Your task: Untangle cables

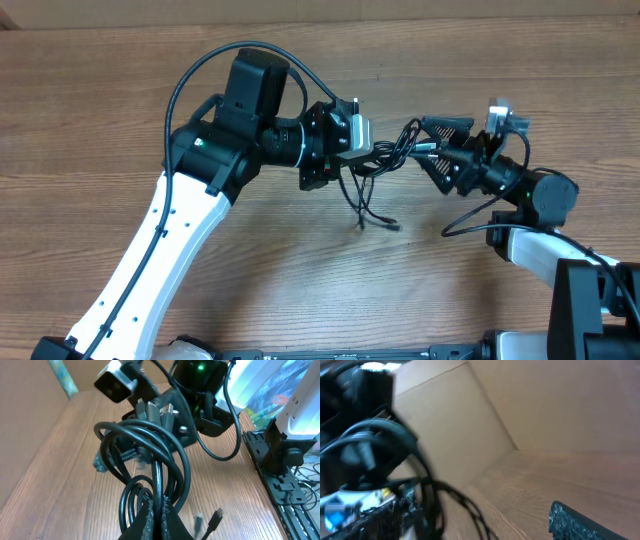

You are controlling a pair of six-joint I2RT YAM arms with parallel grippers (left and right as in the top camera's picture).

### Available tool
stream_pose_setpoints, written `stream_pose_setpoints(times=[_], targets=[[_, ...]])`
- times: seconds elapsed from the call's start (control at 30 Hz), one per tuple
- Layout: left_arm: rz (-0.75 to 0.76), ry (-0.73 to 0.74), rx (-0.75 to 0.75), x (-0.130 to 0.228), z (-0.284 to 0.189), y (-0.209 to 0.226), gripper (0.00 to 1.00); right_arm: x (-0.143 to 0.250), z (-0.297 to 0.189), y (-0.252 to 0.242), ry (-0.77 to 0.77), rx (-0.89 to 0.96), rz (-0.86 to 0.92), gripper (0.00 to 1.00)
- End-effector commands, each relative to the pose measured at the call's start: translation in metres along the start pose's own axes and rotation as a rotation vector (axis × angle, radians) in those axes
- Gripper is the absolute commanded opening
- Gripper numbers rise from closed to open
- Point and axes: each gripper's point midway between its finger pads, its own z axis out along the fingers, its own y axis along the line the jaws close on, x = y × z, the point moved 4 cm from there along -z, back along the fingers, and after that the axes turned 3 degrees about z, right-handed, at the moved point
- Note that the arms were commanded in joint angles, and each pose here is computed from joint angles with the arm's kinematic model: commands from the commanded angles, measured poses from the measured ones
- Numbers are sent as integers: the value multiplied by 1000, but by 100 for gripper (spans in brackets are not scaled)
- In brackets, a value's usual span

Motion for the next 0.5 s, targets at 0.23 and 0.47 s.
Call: stream_pose_setpoints(times=[0.23, 0.47], targets=[[23, -117, 74, -20, -7, -10, 4, 4, 0, 14, 69, -77, -98, 91], [-23, -109, 97, -17, -2, -12, 4, 4, 0, 16, 68, -83, -108, 90]])
